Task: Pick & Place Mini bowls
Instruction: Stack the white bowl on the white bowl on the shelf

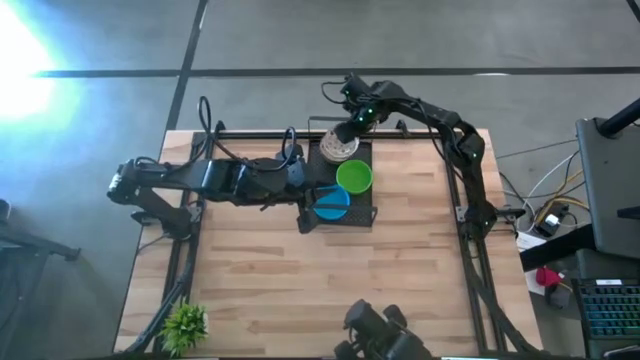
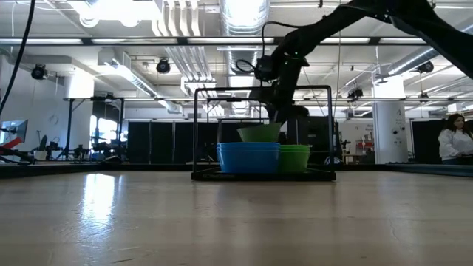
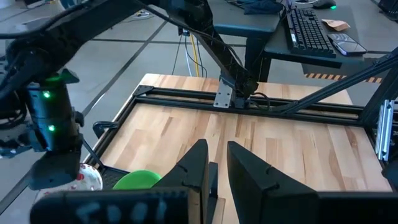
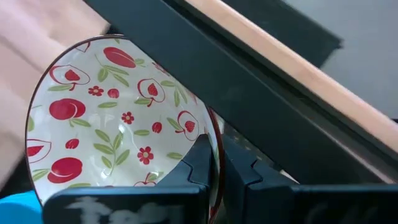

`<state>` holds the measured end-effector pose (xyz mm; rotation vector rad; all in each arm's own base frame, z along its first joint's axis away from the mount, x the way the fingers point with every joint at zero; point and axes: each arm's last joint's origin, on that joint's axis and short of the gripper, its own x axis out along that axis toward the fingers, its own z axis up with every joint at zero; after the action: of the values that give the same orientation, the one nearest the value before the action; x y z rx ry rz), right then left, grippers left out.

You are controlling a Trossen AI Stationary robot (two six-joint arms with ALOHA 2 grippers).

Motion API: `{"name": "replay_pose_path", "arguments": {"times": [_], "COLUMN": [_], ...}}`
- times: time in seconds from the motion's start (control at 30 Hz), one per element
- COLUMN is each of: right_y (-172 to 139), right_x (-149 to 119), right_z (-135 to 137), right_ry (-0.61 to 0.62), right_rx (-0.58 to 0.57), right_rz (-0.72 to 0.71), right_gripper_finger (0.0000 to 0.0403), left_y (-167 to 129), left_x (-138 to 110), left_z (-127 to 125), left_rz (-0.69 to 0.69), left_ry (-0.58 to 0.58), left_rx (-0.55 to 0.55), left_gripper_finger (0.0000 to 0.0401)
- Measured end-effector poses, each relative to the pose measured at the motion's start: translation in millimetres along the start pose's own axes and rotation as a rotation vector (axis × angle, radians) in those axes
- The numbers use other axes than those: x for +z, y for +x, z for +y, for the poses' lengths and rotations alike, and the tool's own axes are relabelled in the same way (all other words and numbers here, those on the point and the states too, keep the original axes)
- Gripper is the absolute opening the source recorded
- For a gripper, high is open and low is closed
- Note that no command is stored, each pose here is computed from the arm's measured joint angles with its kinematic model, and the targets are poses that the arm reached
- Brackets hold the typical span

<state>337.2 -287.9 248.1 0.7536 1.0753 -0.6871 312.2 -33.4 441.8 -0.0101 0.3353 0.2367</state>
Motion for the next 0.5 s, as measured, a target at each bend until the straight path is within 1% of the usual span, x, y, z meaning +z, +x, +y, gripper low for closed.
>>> {"name": "replay_pose_path", "arguments": {"times": [0.03, 0.1, 0.27, 0.4, 0.5], "right_y": [2.3, 4.1, 5.0, 7.1, 9.7], "right_x": [-1.1, 0.3, 0.7, -1.2, -3.4], "right_z": [0.6, 0.7, 2.0, 5.2, 9.5], "right_ry": [-0.003, -0.005, -0.009, -0.021, -0.034], "right_rx": [-0.019, -0.012, -0.013, -0.074, -0.076], "right_rz": [-0.003, -0.029, -0.041, -0.055, -0.049], "right_gripper_finger": [0.0011, 0.0011, 0.0011, 0.0011, 0.0011], "left_y": [0.0, 0.0, -0.1, -0.1, -0.1], "left_x": [0.0, 0.0, 0.0, 0.0, 0.0], "left_z": [0.0, 0.0, 0.0, 0.1, 0.1], "left_rz": [0.0, 0.0, 0.0, 0.0, 0.0], "left_ry": [0.0, 0.0, 0.0, 0.0, 0.0], "left_rx": [0.0, 0.0, 0.0, 0.0, 0.0], "left_gripper_finger": [0.0053, 0.0053, 0.0053, 0.0053, 0.0053]}}
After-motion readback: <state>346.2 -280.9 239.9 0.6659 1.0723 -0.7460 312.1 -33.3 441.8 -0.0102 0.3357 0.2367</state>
